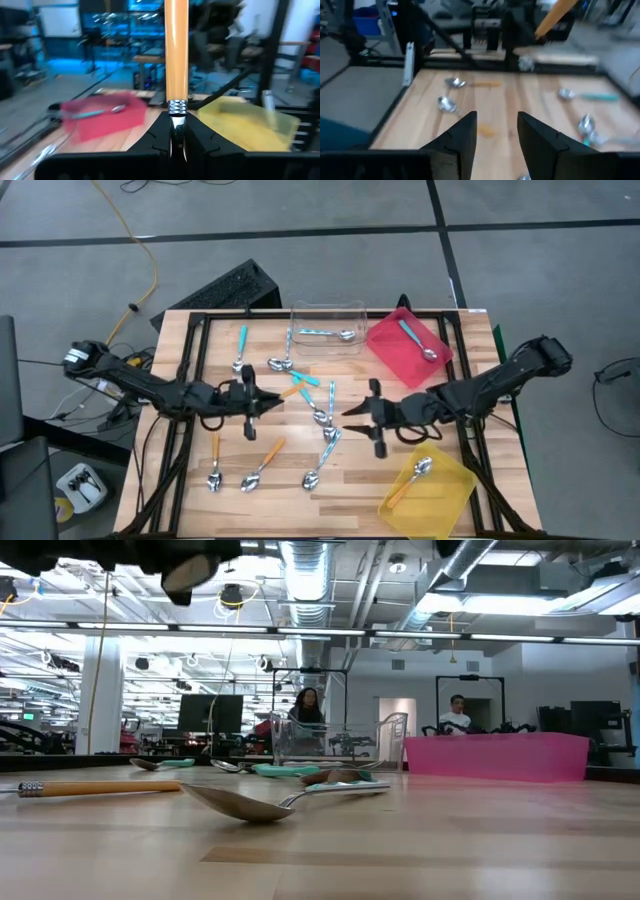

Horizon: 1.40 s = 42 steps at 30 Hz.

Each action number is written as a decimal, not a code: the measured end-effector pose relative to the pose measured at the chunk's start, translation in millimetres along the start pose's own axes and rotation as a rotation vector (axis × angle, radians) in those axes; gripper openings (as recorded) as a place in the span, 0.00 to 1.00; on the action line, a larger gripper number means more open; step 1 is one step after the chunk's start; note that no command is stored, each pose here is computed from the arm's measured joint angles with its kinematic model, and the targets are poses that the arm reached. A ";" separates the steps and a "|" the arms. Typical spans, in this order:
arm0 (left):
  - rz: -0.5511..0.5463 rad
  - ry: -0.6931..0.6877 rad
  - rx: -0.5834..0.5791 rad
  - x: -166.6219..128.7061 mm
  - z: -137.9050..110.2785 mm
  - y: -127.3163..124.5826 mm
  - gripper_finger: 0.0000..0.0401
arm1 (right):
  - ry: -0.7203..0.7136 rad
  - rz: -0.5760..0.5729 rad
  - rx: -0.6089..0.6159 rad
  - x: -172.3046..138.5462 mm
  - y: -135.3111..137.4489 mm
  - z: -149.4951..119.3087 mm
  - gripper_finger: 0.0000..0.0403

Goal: Sort silverware by color (type)
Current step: Put the orange spoon into the yellow bin

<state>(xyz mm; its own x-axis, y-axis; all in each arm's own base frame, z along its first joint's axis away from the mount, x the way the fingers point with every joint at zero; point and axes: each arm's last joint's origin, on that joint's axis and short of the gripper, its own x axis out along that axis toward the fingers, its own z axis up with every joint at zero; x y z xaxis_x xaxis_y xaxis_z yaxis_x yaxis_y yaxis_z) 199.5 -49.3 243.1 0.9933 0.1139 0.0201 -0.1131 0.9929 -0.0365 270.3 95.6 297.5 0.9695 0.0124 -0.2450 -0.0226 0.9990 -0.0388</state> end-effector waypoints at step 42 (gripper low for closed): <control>-0.424 0.005 -0.135 -5.8 0.8 -18.3 0.03 | -0.338 0.145 -0.351 104.0 -3.0 46.2 0.69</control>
<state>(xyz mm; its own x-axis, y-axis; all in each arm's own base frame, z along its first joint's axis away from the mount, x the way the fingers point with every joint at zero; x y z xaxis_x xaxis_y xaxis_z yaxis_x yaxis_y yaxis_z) 195.8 -68.1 244.5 0.9513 -0.3031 0.0565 0.3083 0.9384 -0.1562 382.5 95.9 316.8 0.9738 0.2212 0.0527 -0.1874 0.9121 -0.3647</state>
